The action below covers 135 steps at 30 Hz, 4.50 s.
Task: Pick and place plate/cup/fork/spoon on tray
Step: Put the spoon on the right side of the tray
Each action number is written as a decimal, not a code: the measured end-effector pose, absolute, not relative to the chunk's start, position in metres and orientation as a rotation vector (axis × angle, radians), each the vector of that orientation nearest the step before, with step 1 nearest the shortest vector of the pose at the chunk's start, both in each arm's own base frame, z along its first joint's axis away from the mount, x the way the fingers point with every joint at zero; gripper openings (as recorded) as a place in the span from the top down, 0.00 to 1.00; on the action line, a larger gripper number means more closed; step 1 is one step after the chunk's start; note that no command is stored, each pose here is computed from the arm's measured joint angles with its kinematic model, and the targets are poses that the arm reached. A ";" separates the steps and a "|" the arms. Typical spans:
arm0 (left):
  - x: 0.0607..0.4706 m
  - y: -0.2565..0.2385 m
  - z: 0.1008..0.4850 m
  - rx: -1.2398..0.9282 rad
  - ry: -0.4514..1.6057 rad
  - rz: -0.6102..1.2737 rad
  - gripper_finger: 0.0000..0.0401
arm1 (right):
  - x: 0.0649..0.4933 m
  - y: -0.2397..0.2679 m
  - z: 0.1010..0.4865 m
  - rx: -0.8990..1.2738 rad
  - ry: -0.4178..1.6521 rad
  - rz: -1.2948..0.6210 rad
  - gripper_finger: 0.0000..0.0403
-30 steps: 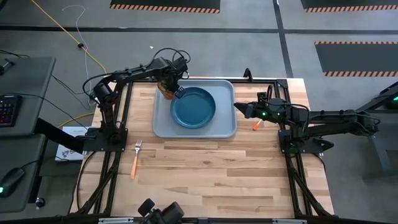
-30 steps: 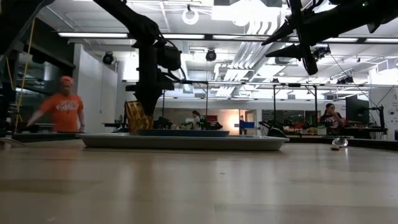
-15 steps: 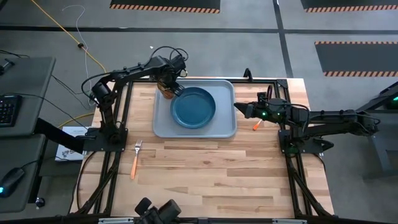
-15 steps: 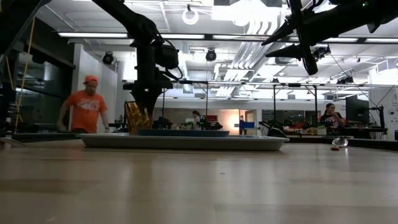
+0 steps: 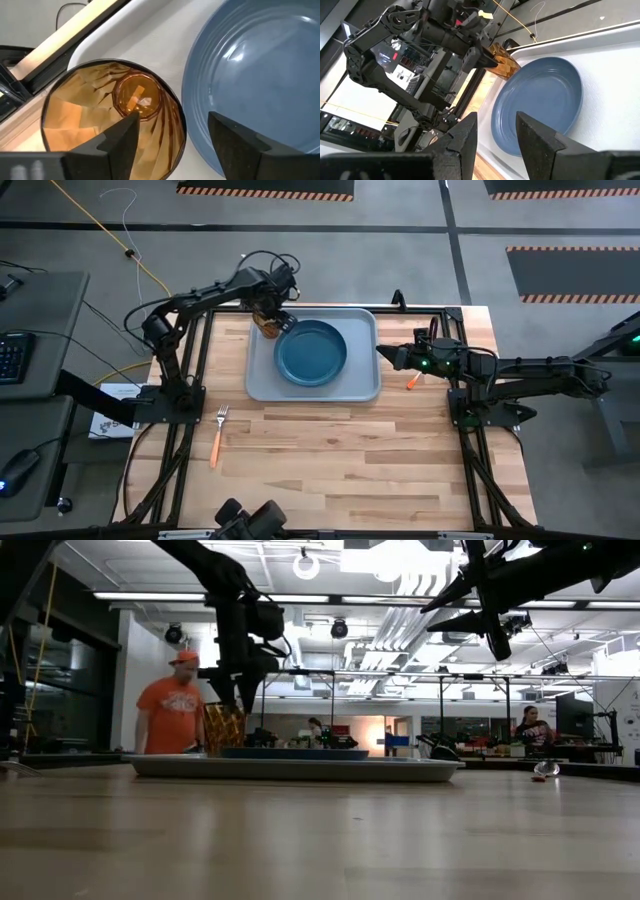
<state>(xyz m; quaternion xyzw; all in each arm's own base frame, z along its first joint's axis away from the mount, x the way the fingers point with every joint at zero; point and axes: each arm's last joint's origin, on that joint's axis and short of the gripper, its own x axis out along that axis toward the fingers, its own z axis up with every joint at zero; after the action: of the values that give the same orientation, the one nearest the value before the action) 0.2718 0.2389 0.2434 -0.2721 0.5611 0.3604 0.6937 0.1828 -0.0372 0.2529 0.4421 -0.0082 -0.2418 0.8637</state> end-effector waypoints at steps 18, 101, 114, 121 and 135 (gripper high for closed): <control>0.260 0.230 0.302 -0.580 0.934 0.837 0.42 | 0.183 -0.037 0.253 0.927 -0.017 -0.507 0.69; 0.170 0.071 0.369 -0.520 -0.463 0.230 0.42 | 0.141 -0.085 0.120 1.320 0.453 -1.828 0.69; 0.170 0.072 0.368 -0.522 -0.464 0.235 0.42 | 0.140 -0.084 0.115 1.260 0.526 -1.834 0.98; 0.170 0.072 0.368 -0.521 -0.464 0.235 0.42 | 0.143 -0.084 0.139 1.186 0.551 -1.752 0.99; 0.170 0.072 0.368 -0.526 -0.464 0.234 0.42 | 0.210 -0.107 0.250 0.980 0.468 -1.298 1.00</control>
<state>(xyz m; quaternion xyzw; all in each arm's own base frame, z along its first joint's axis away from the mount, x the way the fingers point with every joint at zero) 0.1697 0.0716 0.3684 -0.2568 -0.2268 0.1145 0.9325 0.2105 -0.1071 0.2497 0.4335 0.2069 -0.5744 0.6628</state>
